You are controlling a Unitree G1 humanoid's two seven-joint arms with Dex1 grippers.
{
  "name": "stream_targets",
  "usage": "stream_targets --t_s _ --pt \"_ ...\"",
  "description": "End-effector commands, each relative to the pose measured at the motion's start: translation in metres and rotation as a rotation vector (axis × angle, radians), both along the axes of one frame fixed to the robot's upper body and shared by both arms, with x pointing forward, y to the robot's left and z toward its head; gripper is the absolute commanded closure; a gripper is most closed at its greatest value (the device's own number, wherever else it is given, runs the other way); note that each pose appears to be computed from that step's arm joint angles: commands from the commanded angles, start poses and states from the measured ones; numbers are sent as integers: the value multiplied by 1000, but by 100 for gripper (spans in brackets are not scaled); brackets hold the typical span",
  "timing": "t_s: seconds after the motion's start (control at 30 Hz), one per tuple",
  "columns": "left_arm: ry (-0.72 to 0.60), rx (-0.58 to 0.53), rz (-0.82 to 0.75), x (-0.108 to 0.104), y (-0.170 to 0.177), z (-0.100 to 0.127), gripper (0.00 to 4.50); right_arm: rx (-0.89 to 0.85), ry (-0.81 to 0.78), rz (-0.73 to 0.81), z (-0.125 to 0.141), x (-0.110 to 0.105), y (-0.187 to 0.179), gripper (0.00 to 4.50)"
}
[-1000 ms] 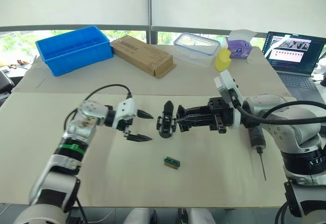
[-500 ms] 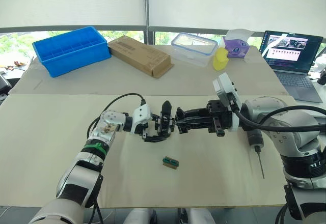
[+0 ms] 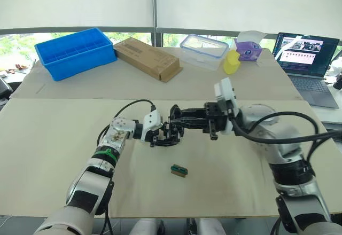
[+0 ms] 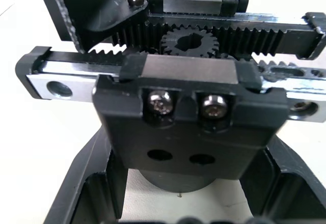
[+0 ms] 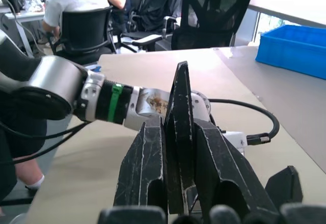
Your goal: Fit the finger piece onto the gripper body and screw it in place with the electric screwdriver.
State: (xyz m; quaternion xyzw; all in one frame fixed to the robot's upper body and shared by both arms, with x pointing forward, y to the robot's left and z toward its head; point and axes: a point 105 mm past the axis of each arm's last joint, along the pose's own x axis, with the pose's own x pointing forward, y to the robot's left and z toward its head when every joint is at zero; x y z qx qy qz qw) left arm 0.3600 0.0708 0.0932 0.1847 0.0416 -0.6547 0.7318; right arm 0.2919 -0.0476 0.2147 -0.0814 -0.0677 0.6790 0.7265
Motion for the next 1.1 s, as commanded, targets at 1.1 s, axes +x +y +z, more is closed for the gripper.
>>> stream_targets --t_s 1.1 --pt "-35 -18 -43 -5 -10 10 216 -18 22 -33 -28 21 -4 417"
